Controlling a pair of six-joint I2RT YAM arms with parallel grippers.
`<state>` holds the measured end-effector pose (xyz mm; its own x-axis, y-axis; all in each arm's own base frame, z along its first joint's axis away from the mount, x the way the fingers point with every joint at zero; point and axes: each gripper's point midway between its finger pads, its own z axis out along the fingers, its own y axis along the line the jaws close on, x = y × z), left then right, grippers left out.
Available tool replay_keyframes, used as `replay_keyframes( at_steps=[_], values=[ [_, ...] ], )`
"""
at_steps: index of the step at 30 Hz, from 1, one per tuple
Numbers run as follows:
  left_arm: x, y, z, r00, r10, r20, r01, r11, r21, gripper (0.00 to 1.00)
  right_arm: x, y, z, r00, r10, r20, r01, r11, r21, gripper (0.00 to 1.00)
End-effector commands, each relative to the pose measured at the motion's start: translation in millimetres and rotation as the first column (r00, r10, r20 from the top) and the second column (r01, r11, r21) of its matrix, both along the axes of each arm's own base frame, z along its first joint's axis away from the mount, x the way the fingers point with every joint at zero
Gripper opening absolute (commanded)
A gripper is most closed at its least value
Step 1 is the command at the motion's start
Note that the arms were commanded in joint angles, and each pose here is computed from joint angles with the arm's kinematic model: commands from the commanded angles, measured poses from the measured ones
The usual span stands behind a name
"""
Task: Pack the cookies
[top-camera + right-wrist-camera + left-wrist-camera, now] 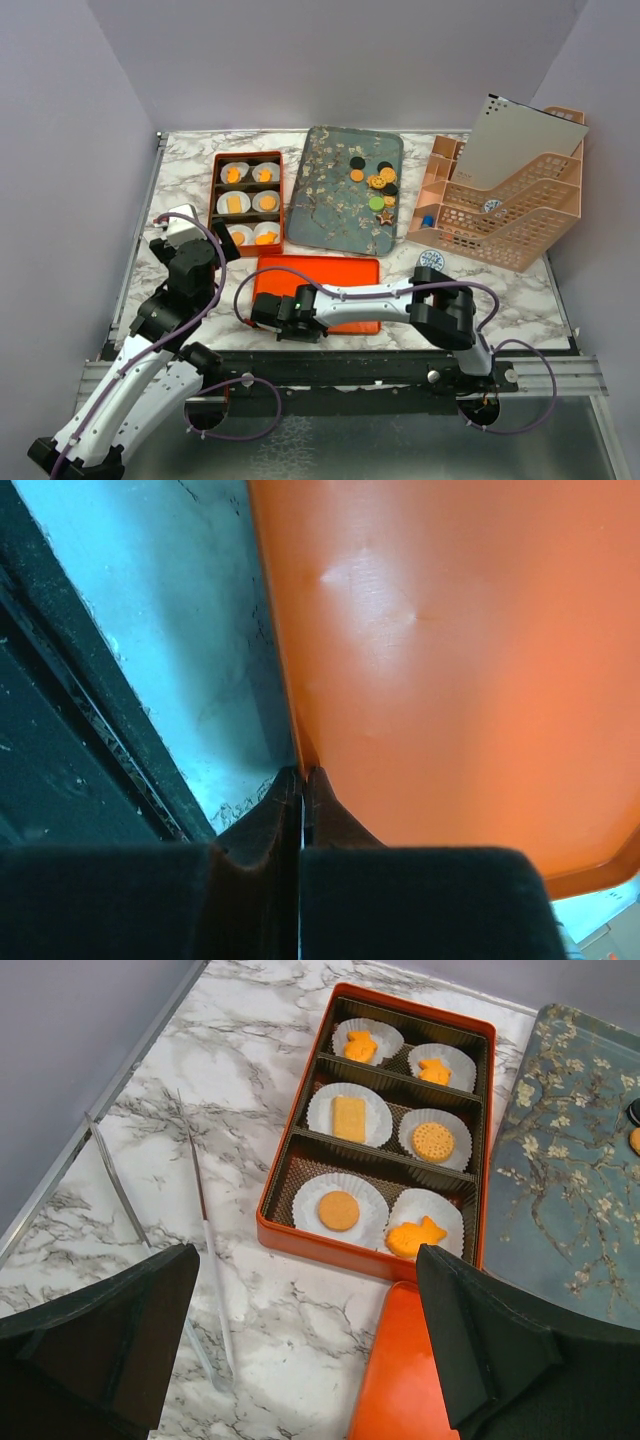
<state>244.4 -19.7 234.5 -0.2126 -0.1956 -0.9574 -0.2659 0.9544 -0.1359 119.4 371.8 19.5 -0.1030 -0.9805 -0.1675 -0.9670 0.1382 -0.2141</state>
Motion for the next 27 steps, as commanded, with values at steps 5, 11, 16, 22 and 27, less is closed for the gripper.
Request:
replay_keyframes(
  at_steps=[5,11,16,22,27],
  values=[
    [-1,-2,7,1.0,0.004,-0.012,-0.004,1.0,-0.029,0.99,9,12,57,0.996,-0.058,0.063,0.044,0.978,0.206,0.01],
    [-2,-25,-7,0.995,-0.069,-0.078,0.059,0.99,-0.128,0.99,13,12,85,0.993,-0.101,0.064,0.074,0.937,0.341,0.01],
    [-6,-44,-13,0.984,-0.136,-0.113,0.106,0.967,-0.232,0.99,13,14,111,0.992,-0.125,0.027,0.098,0.882,0.461,0.0],
    [-16,-77,-17,0.954,-0.265,-0.14,0.192,0.9,-0.391,0.99,16,13,130,0.989,-0.145,0.032,0.104,0.831,0.547,0.0],
    [-25,-105,-23,0.912,-0.379,-0.156,0.26,0.829,-0.494,0.97,20,12,131,0.982,-0.186,0.037,0.131,0.807,0.576,0.01]
  ],
)
